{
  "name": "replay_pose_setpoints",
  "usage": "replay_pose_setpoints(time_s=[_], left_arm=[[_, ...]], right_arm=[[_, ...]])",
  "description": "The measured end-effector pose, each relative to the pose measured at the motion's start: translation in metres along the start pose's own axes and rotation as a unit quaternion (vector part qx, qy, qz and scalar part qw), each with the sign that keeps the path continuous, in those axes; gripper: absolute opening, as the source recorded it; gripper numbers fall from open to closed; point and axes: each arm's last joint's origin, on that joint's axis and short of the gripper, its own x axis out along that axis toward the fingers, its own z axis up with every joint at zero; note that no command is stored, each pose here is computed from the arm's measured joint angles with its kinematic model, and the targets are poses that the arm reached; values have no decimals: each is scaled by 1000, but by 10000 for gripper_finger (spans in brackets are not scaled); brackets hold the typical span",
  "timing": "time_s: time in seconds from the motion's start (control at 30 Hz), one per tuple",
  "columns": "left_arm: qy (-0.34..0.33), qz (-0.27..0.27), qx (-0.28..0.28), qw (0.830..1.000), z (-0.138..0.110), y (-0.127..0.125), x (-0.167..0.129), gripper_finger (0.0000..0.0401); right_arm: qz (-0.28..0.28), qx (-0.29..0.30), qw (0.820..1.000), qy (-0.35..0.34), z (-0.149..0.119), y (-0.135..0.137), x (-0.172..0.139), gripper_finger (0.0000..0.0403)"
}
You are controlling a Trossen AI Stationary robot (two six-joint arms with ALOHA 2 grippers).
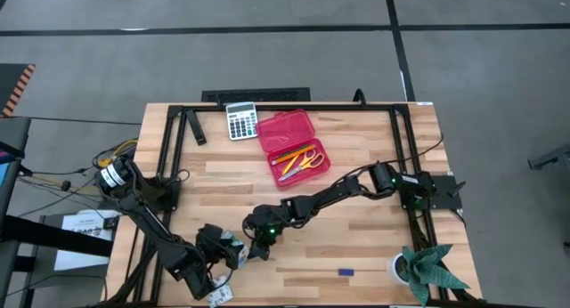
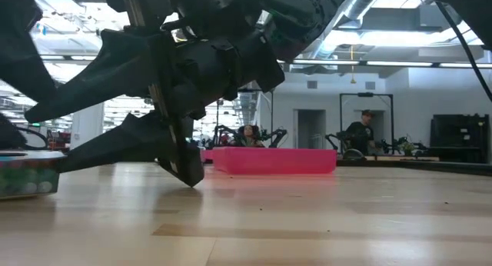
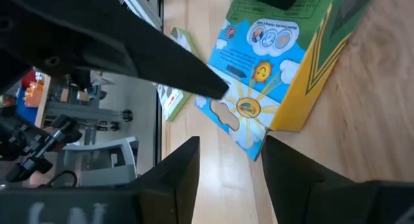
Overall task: Pack school essentials
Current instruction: Put the orange crayon box into the red supply box
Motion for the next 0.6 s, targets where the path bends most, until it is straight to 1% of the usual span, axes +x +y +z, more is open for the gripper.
replay_pose_setpoints(time_s=[0.1, 0.2, 0.53, 0.6], left_arm=[[-1, 0, 5, 1000, 2, -2, 2, 260], [-3, 1, 9, 1000, 3, -2, 3, 260], [-8, -2, 9, 1000, 3, -2, 3, 260], [-13, -5, 9, 1000, 3, -2, 3, 260]], right_arm=[[-1, 0, 1000, -1, 0, 0, 0, 162], [-2, 0, 1000, -2, -1, 0, 1, 139], [-5, -4, 1000, -4, -1, 0, 1, 20], [-6, -3, 1000, -5, 0, -1, 0, 6]])
